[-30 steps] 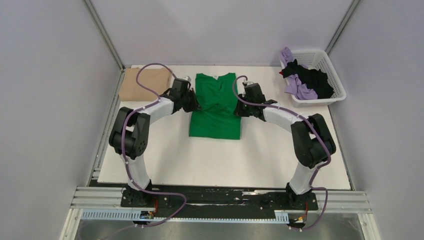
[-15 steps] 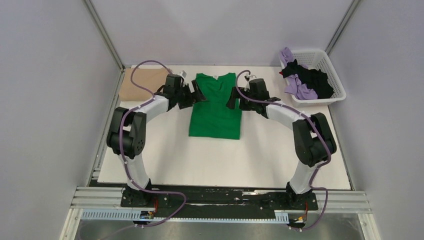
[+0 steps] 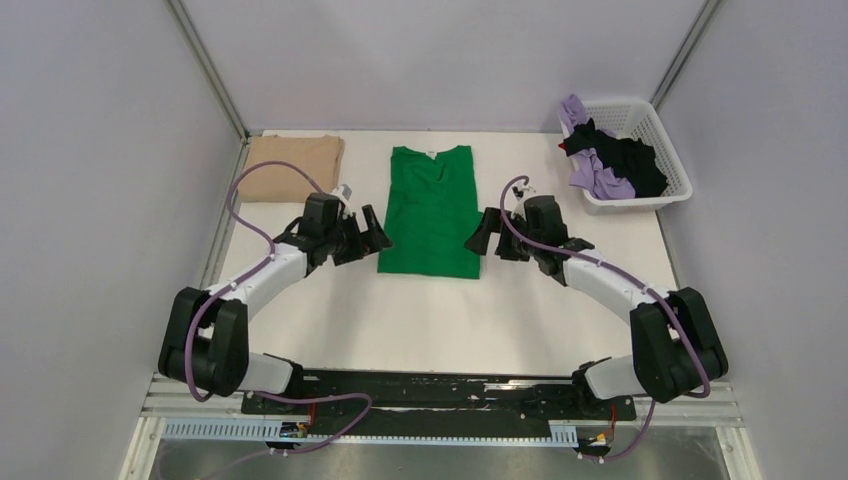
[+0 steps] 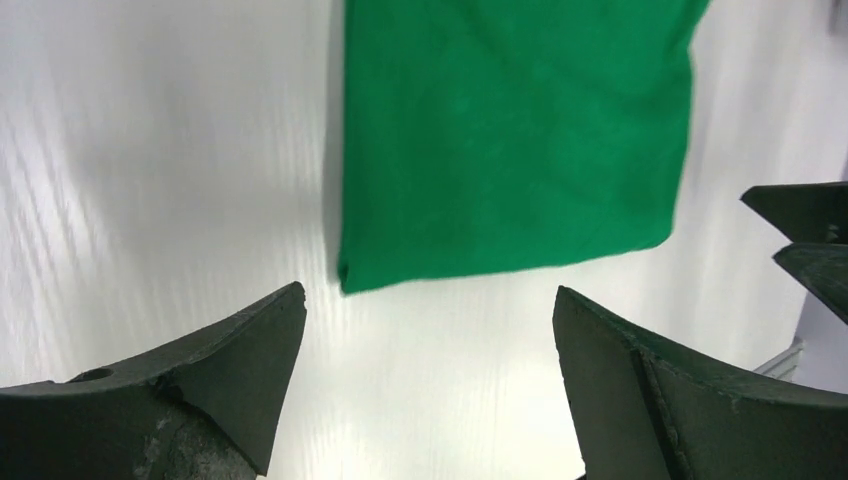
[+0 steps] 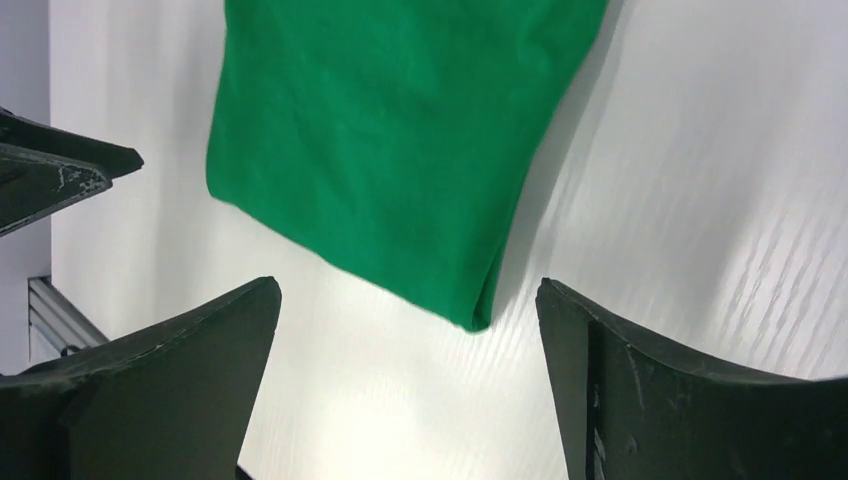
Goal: Fold and stack the t-shirts
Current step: Fold the folded rectangular tshirt in 1/3 of the way, then grab one side of the 2/3 rectangular tshirt with both arms
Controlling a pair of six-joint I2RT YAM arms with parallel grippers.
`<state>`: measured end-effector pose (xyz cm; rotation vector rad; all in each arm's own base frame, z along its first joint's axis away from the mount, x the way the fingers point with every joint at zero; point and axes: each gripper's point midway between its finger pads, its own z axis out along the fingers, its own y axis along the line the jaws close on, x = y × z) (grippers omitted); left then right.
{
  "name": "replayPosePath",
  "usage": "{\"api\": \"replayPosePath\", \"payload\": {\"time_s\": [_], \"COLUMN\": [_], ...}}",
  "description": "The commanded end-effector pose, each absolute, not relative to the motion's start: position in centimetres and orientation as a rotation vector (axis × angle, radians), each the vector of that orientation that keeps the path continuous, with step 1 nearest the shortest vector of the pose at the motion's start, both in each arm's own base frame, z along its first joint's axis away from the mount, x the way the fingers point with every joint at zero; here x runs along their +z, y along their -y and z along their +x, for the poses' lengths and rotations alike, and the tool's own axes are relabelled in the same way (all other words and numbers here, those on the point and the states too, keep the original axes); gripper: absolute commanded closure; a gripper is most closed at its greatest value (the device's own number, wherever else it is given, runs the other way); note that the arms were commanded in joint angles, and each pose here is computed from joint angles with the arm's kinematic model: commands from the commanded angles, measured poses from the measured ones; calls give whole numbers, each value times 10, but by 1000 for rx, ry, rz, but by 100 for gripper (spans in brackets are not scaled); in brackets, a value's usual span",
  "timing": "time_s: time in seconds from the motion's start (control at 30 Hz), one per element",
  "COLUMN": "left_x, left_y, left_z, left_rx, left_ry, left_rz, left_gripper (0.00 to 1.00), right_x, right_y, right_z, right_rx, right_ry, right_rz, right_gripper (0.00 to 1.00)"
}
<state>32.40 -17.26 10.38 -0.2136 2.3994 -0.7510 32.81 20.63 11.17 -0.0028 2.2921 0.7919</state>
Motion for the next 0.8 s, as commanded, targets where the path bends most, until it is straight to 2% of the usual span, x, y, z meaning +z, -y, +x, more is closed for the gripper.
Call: {"api": "replayPosePath", "payload": {"time_s": [0.0,0.1,0.17,0.4,0.5,0.57,0.77], "left_x": [85,67,58,35,27,23,8], "left_y": [161,162,164,174,176,178,182], "left_z": [304,298,299,304,303,303,301], "left_rx": [-700,-715,-723,-766,-776,-771,-739], "left_ry": [-2451,-2488,-2504,-2553,-2567,-2579,-2621], "left_rz": [-246,-273,-279,-289,-293,-290,-294], "left_gripper": [0,1,7,31,41,46,59], "right_x": [104,88,76,47,35,27,18], "right_y": [-216,-220,-223,-231,-230,-226,-222], "right_z": [303,295,296,305,308,309,304], "right_rx": [896,886,848,624,550,514,487], "right_ry": [-2327,-2372,-2400,-2428,-2448,-2469,-2501], "right_rz": [10,-14,-35,-142,-128,-103,-95], "right_gripper": [0,4,9,43,47,52,62]}}
